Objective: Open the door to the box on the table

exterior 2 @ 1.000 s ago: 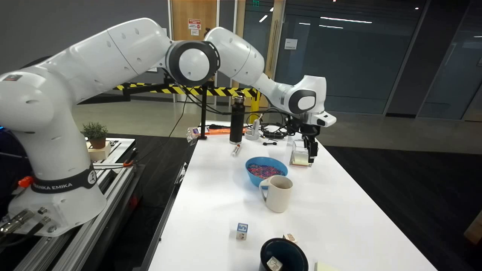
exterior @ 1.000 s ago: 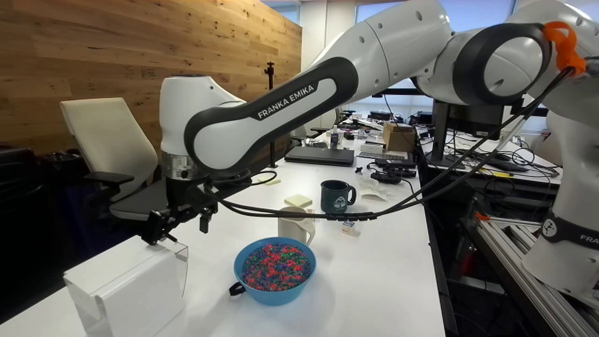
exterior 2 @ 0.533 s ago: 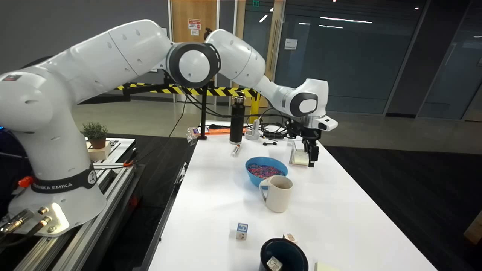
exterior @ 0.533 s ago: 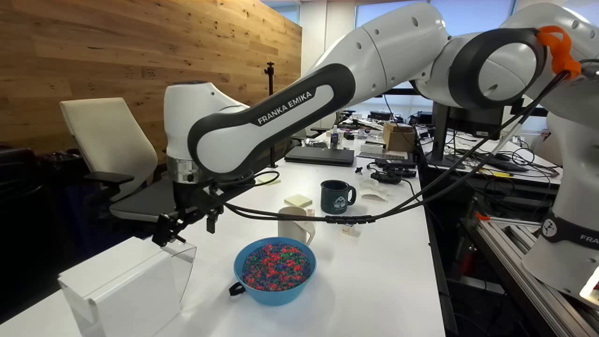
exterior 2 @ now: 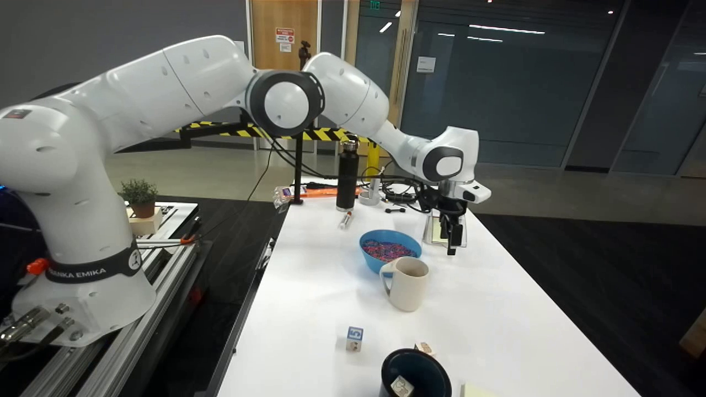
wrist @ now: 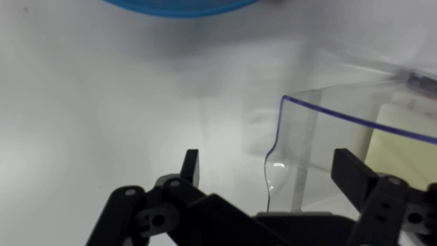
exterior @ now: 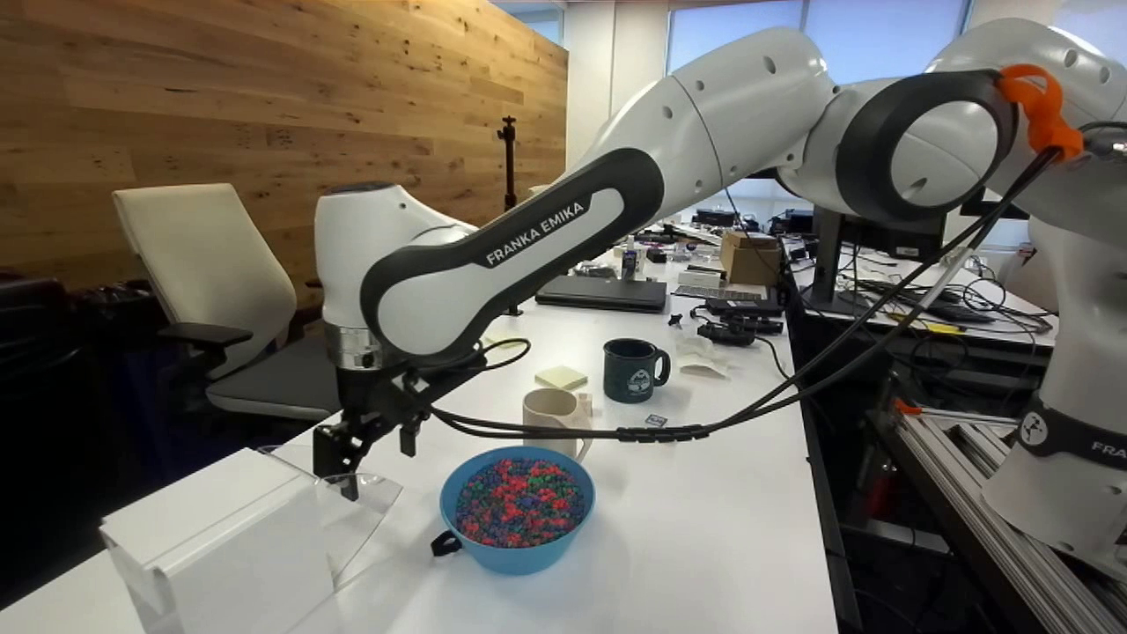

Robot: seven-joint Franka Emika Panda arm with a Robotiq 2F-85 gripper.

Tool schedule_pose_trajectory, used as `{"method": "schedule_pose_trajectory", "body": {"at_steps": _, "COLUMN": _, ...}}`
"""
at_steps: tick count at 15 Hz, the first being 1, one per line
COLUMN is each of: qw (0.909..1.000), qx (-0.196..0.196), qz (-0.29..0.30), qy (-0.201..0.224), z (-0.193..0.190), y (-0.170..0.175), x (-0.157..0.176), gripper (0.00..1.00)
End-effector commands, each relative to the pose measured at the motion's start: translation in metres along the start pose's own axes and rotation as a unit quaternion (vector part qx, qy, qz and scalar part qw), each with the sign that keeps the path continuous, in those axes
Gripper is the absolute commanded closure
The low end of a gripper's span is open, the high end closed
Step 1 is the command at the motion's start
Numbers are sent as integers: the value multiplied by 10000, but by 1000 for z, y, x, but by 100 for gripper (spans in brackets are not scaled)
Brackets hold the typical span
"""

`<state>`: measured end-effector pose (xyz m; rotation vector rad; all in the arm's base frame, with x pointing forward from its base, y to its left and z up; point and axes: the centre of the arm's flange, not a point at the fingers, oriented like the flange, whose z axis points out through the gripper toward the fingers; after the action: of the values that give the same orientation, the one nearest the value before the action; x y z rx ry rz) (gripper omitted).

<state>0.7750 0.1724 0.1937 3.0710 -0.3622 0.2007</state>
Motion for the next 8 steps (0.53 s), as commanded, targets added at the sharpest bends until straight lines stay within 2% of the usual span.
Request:
{"method": "schedule_pose_trajectory", "body": {"at_steps": 1, "qw": 10000, "qx": -42, "qz": -78, "qy": 33, "z": 3, "y": -4, "x": 12, "gripper": 0}}
{"method": "schedule_pose_trajectory", "body": {"at_steps": 8, "qw": 9999, "qx": -70, "qz": -67, "qy": 72, "z": -1, "y": -2, "x": 12, "gripper": 0}}
